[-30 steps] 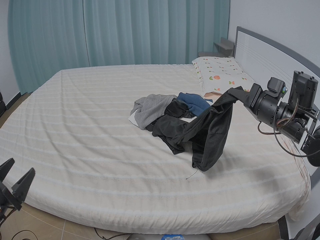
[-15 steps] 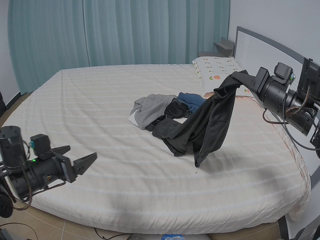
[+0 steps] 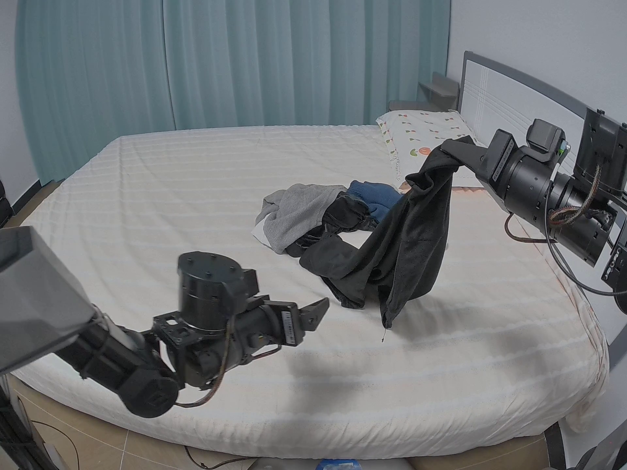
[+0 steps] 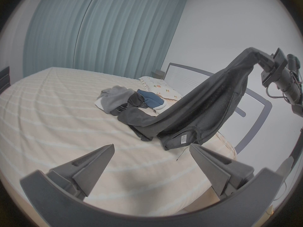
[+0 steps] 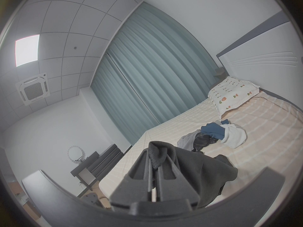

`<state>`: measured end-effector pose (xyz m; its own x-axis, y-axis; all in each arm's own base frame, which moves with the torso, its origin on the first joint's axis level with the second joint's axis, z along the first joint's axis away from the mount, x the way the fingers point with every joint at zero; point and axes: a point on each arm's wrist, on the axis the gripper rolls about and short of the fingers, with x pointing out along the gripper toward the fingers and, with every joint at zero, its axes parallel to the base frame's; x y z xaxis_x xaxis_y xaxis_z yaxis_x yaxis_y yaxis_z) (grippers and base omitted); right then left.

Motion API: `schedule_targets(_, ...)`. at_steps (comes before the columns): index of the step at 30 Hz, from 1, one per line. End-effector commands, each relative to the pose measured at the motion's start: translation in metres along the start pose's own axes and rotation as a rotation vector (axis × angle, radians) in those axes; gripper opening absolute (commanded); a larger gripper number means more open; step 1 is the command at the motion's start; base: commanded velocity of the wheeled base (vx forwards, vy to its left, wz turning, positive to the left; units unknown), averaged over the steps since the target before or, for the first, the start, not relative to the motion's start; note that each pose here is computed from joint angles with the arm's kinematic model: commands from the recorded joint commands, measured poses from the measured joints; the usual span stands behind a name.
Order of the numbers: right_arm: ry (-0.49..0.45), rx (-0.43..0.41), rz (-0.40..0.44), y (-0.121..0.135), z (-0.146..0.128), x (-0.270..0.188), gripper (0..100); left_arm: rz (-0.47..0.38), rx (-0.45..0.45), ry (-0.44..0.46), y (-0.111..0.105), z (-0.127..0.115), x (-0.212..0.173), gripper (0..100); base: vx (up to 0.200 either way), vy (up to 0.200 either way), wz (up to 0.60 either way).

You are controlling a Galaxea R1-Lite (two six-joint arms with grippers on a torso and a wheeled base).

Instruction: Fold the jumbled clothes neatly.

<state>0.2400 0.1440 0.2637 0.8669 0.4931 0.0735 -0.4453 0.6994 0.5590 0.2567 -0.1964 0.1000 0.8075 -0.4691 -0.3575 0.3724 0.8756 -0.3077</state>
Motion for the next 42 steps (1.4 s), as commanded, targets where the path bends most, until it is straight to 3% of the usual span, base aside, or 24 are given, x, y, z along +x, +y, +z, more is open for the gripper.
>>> schedule_targets(1, 0.013, 0.001, 0.002, 0.001, -0.005, 0.005, 0, -0.003, -0.012, 0.052, -0.016, -0.026, 0.036, 100, 0.000, 0.000, 0.00)
schedule_targets(16, -0.031, 0.002, 0.079, 0.024, 0.011, -0.016, 0, -0.014, -0.033, 0.018, -0.027, -0.038, 0.101, 100, 0.000, 0.000, 0.00)
schedule_targets(27, -0.051, 0.008, 0.169, 0.045, 0.019, -0.031, 0, -0.043, -0.072, -0.038, -0.025, -0.045, 0.108, 100, 0.000, 0.000, 0.00)
schedule_targets(33, -0.067, 0.010, 0.181, 0.047, 0.023, -0.032, 0, -0.048, -0.136, -0.056, -0.021, -0.049, 0.110, 100, 0.000, 0.000, 0.00)
schedule_targets(38, -0.062, 0.011, 0.180, 0.047, 0.022, -0.032, 0, -0.050, -0.244, -0.051, -0.019, -0.049, 0.111, 100, 0.000, 0.000, 0.00)
schedule_targets(42, -0.060, 0.012, 0.179, 0.046, 0.021, -0.032, 0, -0.020, -0.256, -0.040, -0.007, -0.054, 0.117, 100, 0.000, 0.000, 0.00)
